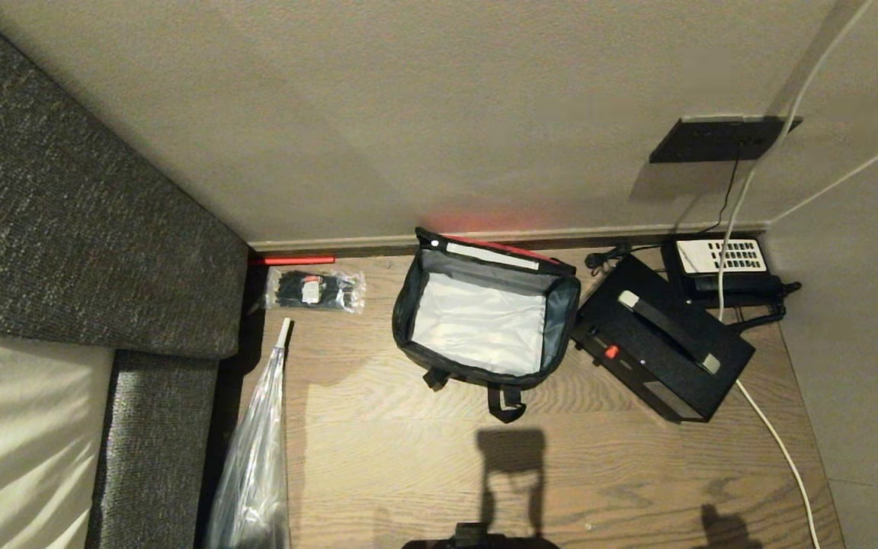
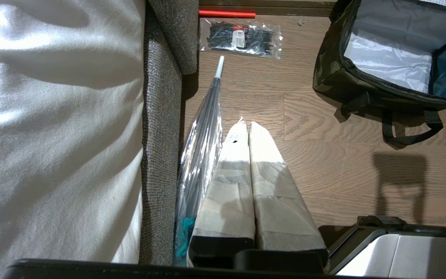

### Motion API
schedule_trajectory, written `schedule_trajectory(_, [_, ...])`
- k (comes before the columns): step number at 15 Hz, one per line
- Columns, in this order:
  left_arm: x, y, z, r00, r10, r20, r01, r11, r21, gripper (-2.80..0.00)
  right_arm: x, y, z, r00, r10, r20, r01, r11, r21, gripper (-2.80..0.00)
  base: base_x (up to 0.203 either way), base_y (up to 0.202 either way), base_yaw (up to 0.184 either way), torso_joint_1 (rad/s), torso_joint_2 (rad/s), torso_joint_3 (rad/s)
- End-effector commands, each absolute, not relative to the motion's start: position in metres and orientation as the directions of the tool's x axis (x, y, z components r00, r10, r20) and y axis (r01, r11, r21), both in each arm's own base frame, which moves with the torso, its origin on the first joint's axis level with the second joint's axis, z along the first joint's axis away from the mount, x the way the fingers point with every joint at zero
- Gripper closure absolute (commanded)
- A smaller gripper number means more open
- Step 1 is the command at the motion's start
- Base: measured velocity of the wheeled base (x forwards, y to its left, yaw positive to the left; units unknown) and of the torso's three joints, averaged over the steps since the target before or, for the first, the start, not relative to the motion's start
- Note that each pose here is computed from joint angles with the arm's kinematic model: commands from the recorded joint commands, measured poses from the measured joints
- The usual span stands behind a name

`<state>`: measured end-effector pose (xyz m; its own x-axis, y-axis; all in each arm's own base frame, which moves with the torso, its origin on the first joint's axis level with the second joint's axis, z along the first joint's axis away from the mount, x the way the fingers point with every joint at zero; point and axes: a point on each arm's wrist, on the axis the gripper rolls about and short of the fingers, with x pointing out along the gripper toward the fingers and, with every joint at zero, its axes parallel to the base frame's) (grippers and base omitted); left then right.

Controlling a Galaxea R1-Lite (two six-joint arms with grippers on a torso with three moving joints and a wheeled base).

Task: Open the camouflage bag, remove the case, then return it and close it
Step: Place the black box back

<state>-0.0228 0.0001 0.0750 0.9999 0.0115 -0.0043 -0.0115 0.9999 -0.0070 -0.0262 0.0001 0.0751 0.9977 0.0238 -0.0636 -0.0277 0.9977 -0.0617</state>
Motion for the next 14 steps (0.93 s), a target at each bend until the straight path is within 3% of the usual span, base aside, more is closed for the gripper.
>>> schedule_trajectory(1, [-0.023, 0.000, 0.074, 1.000, 0.012, -0.008, -0.012, 1.000, -0.008, 0.00, -0.027, 0.000, 0.076, 0.998, 0.022, -0.058, -0.026, 0.998, -0.059, 0.00, 0.000, 0.000, 0.000, 0.000, 0.00, 0.000])
schedule_trajectory(4, [-0.023, 0.000, 0.074, 1.000, 0.012, -0.008, -0.012, 1.000, -0.008, 0.00, -0.048, 0.000, 0.124, 0.996, 0.041, 0.077, -0.038, 0.998, -0.040, 0.00, 0.000, 0.000, 0.000, 0.000, 0.00, 0.000])
schedule_trajectory(9, [-0.023, 0.000, 0.074, 1.000, 0.012, -0.008, -0.012, 1.000, -0.008, 0.00, -0.109, 0.002, 0.190, 0.986, 0.134, 0.097, -0.137, 0.990, 0.024, 0.00, 0.000, 0.000, 0.000, 0.000, 0.00, 0.000])
schedule_trajectory(12, [-0.023, 0.000, 0.074, 1.000, 0.012, -0.008, -0.012, 1.000, -0.008, 0.00, -0.075, 0.002, 0.243, 0.981, 0.144, -0.127, -0.128, 0.984, 0.126, 0.00, 0.000, 0.000, 0.000, 0.000, 0.00, 0.000])
schedule_trajectory(14, [-0.023, 0.000, 0.074, 1.000, 0.012, -0.008, -0.012, 1.000, -0.008, 0.00, 0.006, 0.002, 0.275, 0.909, 0.121, -0.398, -0.066, 0.986, 0.150, 0.00, 0.000, 0.000, 0.000, 0.000, 0.00, 0.000])
